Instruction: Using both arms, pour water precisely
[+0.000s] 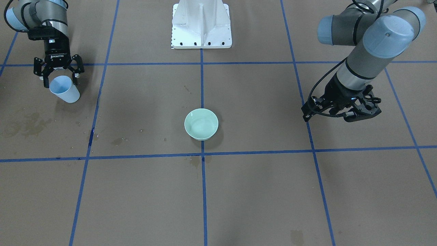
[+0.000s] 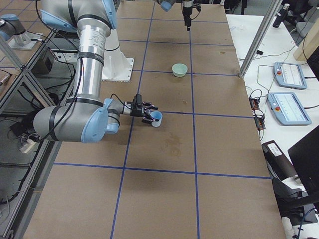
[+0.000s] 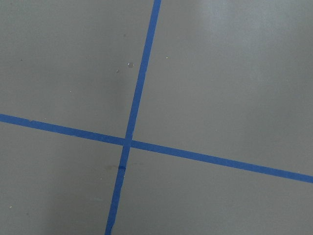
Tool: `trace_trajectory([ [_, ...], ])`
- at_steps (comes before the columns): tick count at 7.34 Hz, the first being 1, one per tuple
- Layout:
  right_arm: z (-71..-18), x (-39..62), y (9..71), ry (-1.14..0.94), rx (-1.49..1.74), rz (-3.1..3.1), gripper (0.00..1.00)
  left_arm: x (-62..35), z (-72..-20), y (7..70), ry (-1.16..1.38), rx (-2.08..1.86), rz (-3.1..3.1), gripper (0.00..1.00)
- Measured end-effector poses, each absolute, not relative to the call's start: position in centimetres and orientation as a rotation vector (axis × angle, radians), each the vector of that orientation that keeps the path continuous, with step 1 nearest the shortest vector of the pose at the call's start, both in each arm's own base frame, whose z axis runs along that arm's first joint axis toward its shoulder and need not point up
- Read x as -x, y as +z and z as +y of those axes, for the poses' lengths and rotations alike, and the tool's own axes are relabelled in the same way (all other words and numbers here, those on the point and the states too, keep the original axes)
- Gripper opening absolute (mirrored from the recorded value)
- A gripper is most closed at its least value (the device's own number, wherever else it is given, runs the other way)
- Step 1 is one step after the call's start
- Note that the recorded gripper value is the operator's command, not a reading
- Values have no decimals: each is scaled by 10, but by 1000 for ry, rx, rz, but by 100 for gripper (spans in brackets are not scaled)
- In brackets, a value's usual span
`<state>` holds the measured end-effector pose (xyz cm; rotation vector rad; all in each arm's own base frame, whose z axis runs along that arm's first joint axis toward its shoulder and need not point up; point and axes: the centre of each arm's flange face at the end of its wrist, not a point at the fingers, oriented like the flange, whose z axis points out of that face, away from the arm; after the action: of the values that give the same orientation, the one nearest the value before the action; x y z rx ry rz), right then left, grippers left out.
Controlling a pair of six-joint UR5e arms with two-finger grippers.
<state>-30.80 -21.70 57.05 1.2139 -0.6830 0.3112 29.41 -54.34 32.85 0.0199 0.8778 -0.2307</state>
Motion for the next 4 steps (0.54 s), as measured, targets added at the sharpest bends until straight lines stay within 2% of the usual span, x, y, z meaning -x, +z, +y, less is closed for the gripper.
trace_trajectory([
  [4, -221, 288, 531, 273, -1205, -708, 100, -290, -538, 319, -231, -16, 875, 100],
])
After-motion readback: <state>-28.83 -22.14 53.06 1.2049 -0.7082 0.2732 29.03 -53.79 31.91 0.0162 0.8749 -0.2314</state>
